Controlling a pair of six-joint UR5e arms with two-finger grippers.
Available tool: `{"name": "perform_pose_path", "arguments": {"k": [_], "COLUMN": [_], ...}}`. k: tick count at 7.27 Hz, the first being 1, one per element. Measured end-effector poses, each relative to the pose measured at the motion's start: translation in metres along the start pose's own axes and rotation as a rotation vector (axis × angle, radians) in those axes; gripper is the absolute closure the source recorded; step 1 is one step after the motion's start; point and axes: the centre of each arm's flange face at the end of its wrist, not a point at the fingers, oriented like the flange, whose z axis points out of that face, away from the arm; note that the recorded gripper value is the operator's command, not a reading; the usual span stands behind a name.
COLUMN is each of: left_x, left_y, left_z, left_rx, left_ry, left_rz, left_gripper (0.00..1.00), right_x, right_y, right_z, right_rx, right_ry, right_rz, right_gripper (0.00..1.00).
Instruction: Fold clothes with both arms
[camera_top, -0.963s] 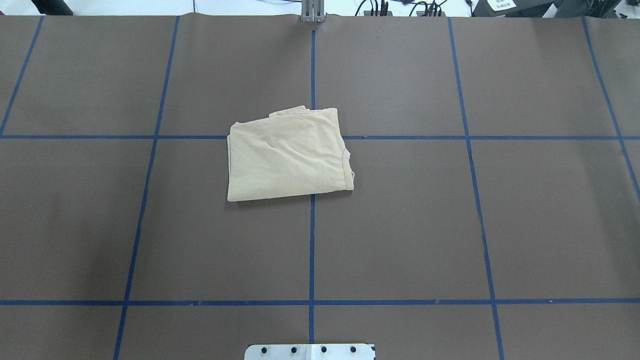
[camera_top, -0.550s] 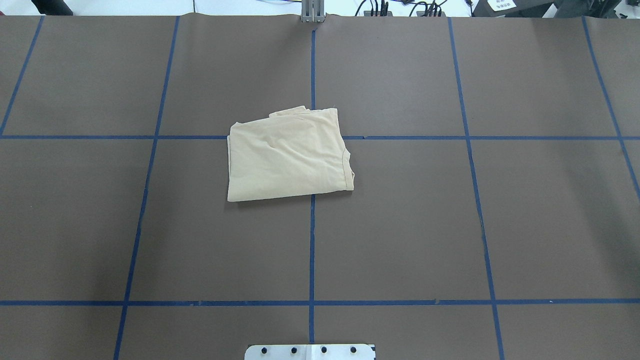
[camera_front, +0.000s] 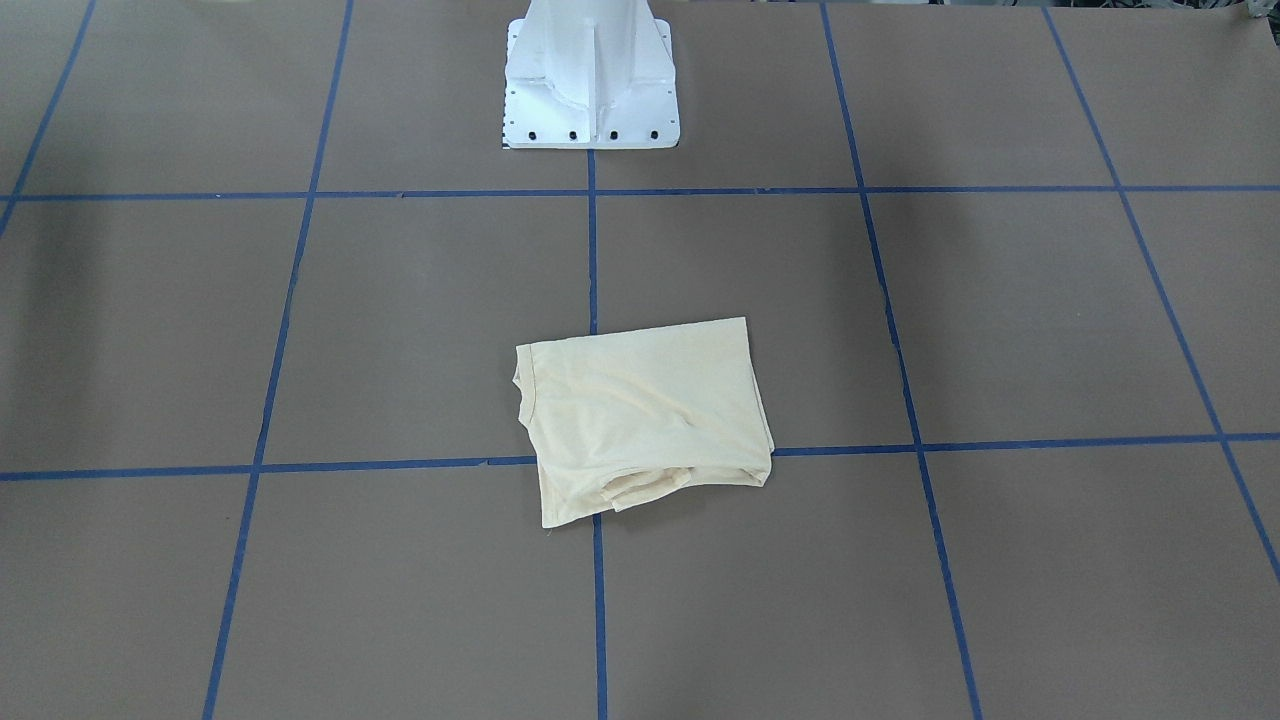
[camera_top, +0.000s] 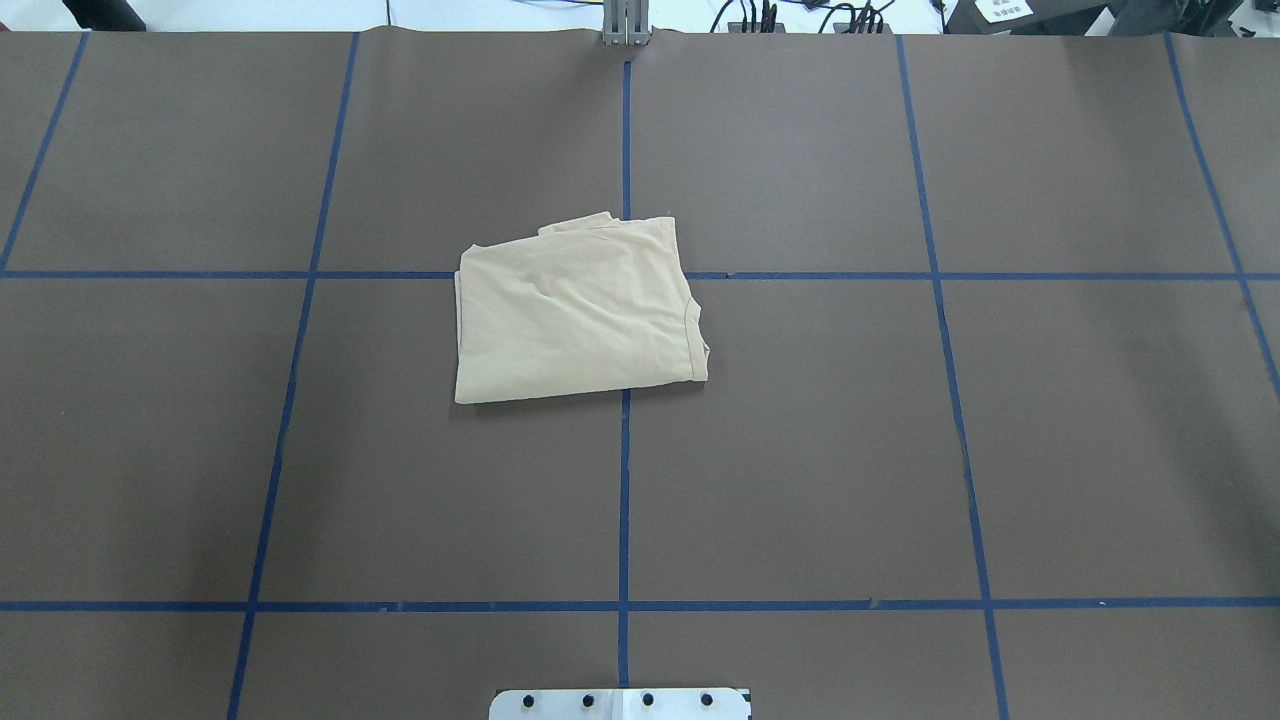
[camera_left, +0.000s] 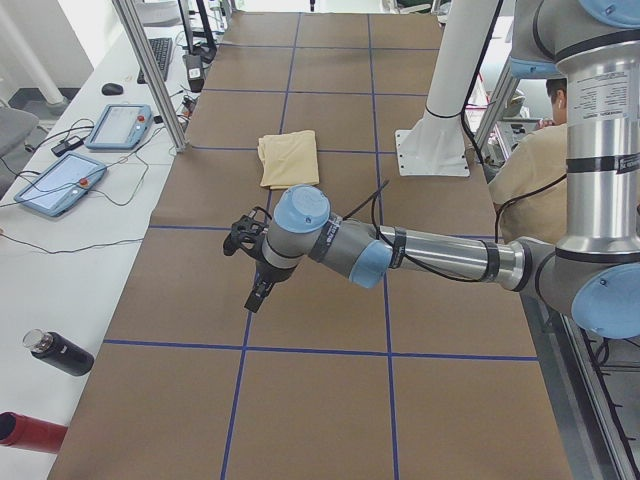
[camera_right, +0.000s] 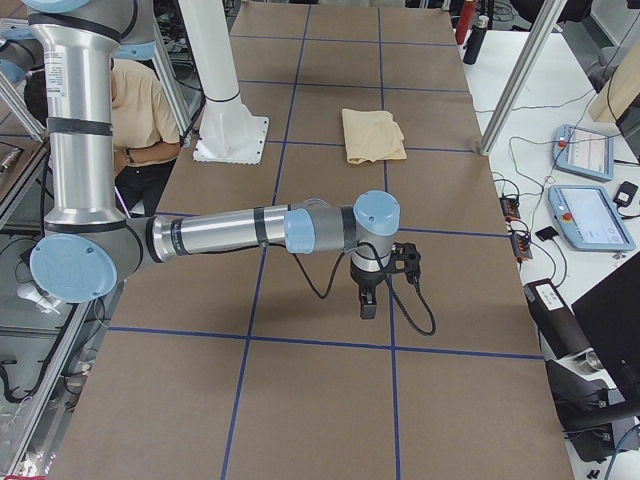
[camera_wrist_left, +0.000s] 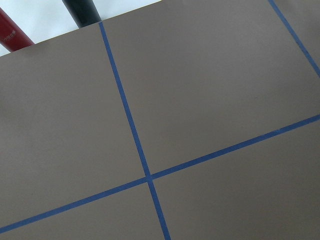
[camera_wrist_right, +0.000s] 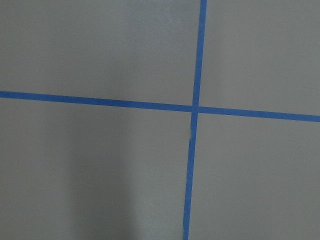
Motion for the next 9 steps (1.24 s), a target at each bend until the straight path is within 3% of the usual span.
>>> {"name": "perform_pose_path", "arguments": {"k": [6,9], "left_x": [0.005,0.009], "left_y": [0.03,0.071], "left_z": [-0.004,-0.007], "left_rx": [-0.015,-0.042], "left_ry": [0.032,0.035], "left_rz": [-0.017,-0.042], "left_gripper": [0.0,0.0], "right_x": [-0.019,-0.02], "right_y": [-0.003,0.007], "right_z": [0.002,0.024], "right_rx": [-0.007,-0.054], "right_ry": [-0.029,-0.026], "right_rz": [-0.027,-0.025], "right_gripper": [0.0,0.0]}}
